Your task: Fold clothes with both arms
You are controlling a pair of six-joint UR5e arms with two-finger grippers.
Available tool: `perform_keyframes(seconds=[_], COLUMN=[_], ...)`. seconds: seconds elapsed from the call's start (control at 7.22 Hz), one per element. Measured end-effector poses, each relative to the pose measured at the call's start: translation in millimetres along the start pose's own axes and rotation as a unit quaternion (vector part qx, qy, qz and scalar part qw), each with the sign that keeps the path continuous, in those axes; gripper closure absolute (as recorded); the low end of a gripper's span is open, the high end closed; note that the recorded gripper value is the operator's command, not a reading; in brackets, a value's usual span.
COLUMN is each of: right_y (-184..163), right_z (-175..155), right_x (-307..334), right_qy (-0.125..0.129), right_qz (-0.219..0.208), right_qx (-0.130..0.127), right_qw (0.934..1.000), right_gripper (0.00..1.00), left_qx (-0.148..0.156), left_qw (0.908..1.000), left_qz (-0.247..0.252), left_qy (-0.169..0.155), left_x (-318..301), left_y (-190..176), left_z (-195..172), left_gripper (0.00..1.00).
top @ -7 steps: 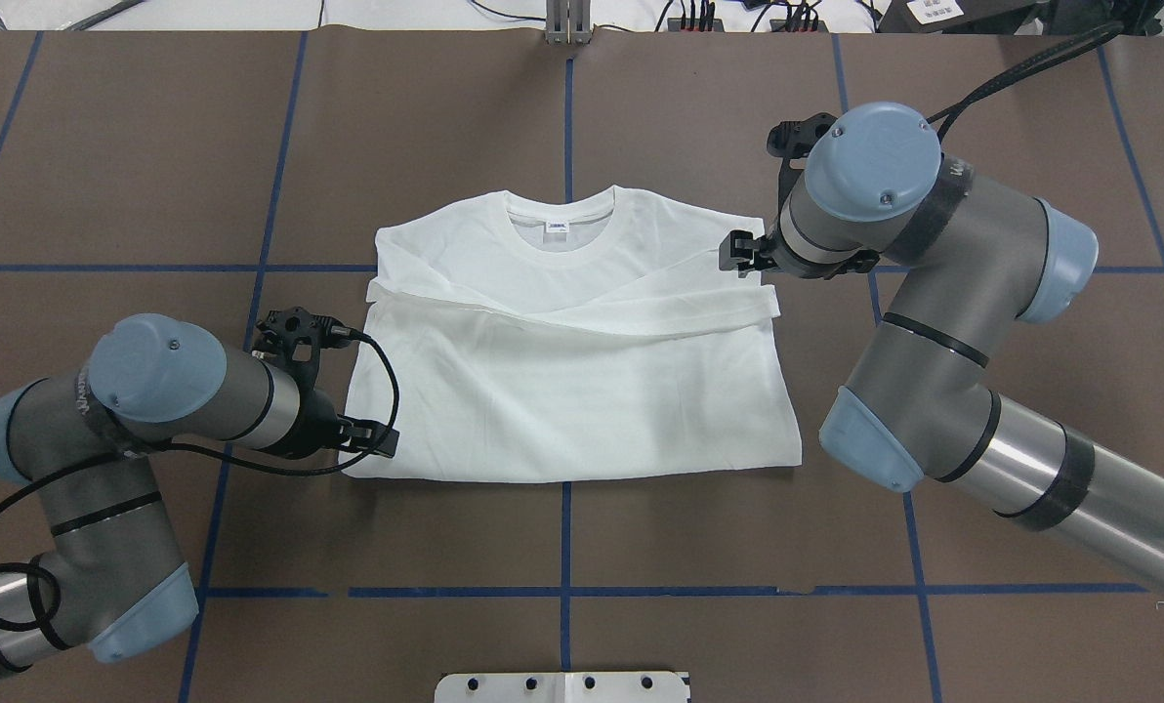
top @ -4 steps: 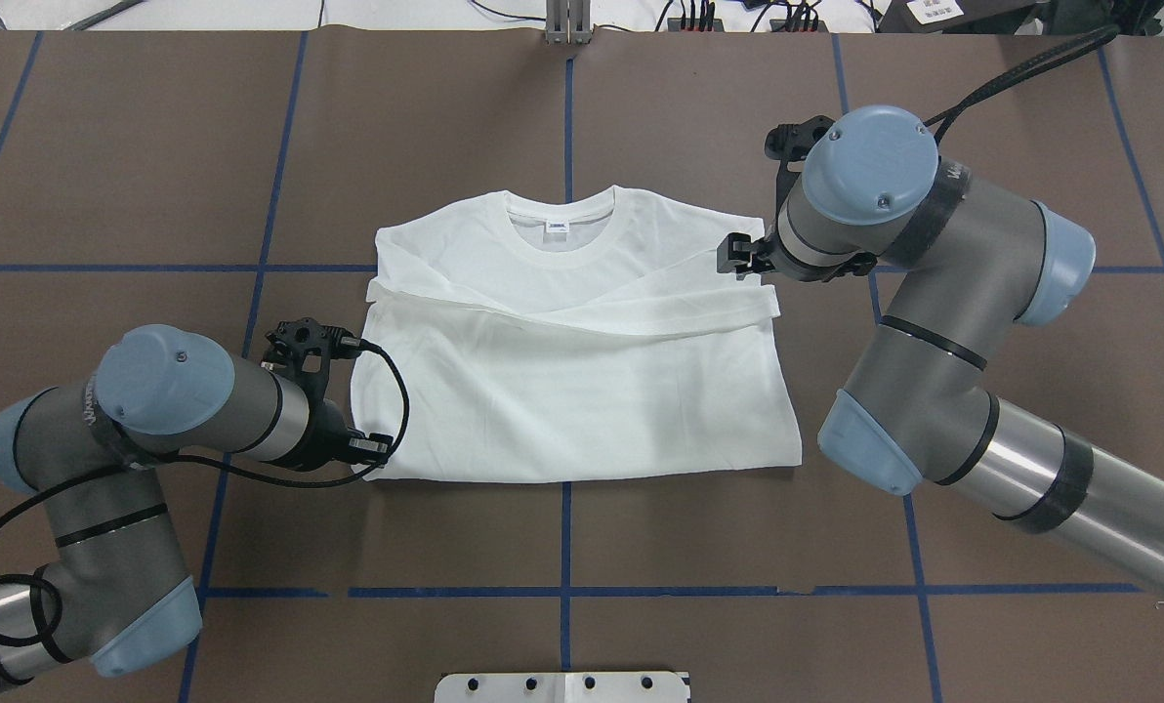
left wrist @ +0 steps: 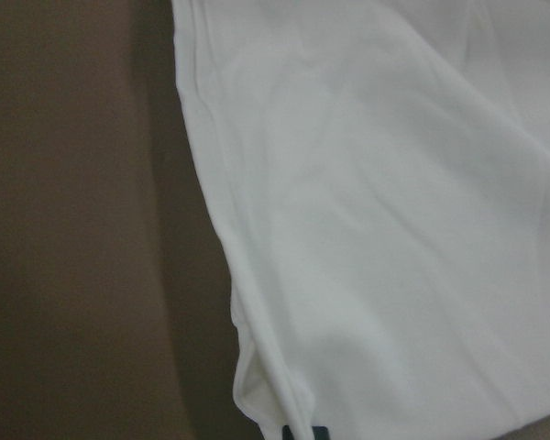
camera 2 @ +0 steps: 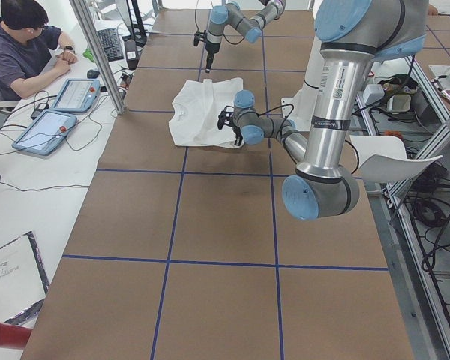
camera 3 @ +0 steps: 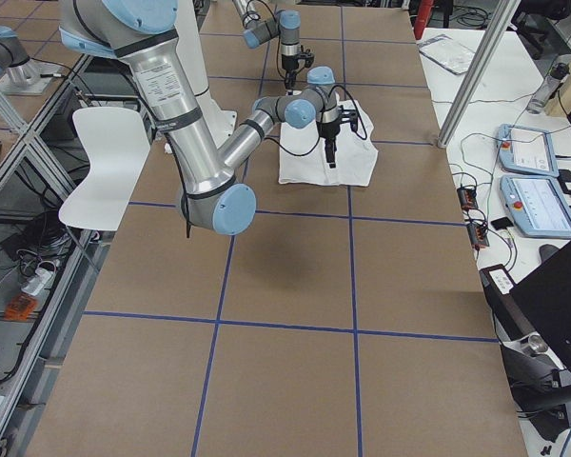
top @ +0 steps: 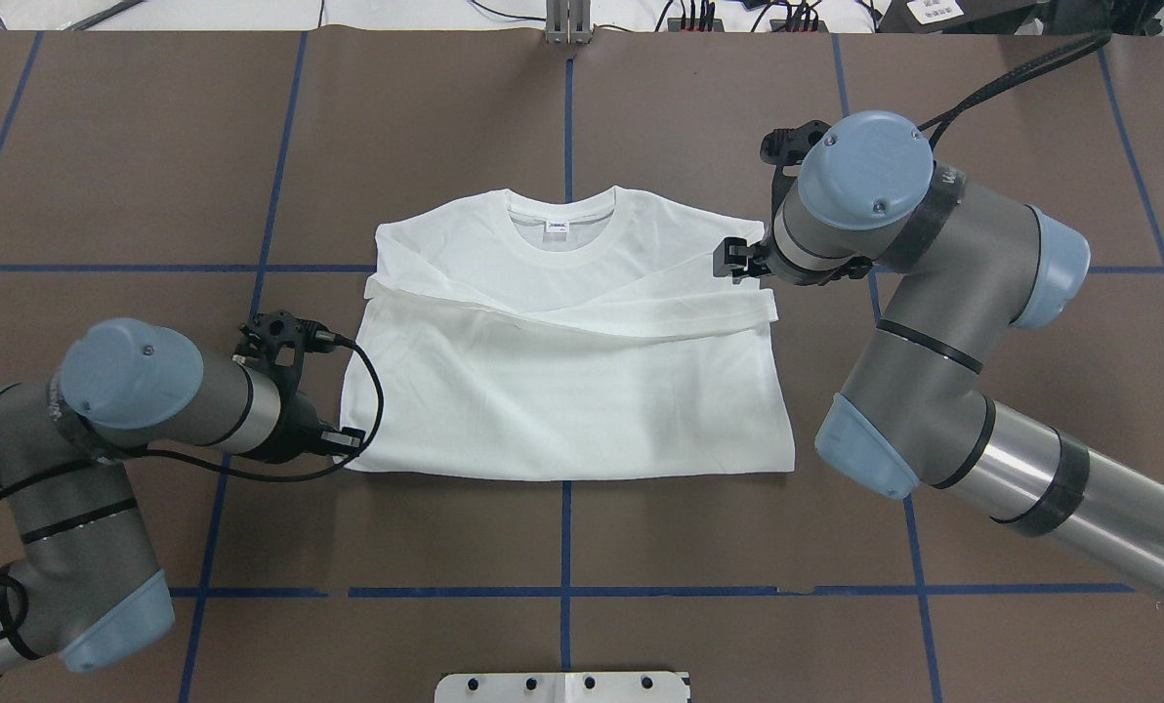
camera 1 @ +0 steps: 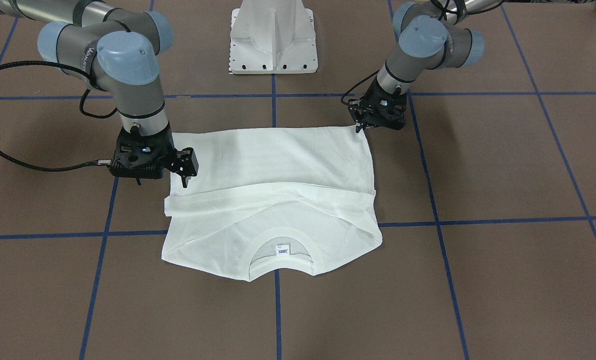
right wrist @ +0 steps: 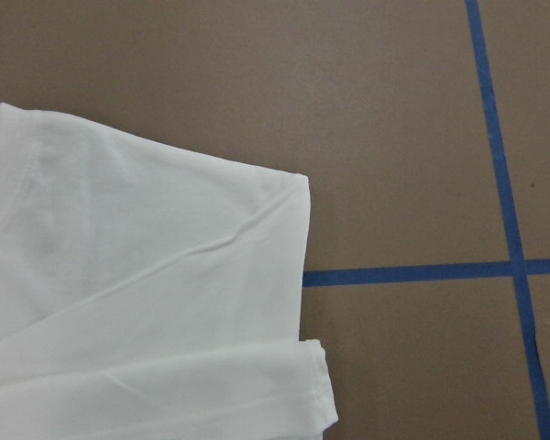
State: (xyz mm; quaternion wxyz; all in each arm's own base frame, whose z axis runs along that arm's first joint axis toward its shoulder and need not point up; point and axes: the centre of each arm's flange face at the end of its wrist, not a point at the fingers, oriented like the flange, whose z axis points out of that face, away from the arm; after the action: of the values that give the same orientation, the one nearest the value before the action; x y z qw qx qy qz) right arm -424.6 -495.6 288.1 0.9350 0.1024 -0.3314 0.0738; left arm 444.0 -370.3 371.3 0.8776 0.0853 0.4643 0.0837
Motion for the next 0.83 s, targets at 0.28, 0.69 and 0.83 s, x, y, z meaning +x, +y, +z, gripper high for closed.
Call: perform_keyframes(seconds=[0.28, 0.69, 0.83], right_y=[1.3, 2.5, 2.7], right_z=[-2.1, -5.1, -6.0], right_x=[-4.1, -9.1, -10.3], right_qy=[-0.004, -0.008, -0.01], right_qz=[-0.001, -0.003, -0.002], right_qx=[0.001, 0.001, 0.002], right_qw=[1.0, 1.0, 1.0], right_gripper=[0.0, 0.0, 0.0], left_qx=[0.023, 0.054, 0.063], left_qw=[0.997, 0.9859, 0.9834], left_qz=[0.041, 0.069, 0.06], left_qy=[-0.062, -0.143, -0.16], left_x=[-62.2, -125.8, -128.9], left_y=[-49.1, -166.9, -217.8], left_z=[-23.1, -25.3, -21.0], left_gripper=[1.0, 1.0, 1.0])
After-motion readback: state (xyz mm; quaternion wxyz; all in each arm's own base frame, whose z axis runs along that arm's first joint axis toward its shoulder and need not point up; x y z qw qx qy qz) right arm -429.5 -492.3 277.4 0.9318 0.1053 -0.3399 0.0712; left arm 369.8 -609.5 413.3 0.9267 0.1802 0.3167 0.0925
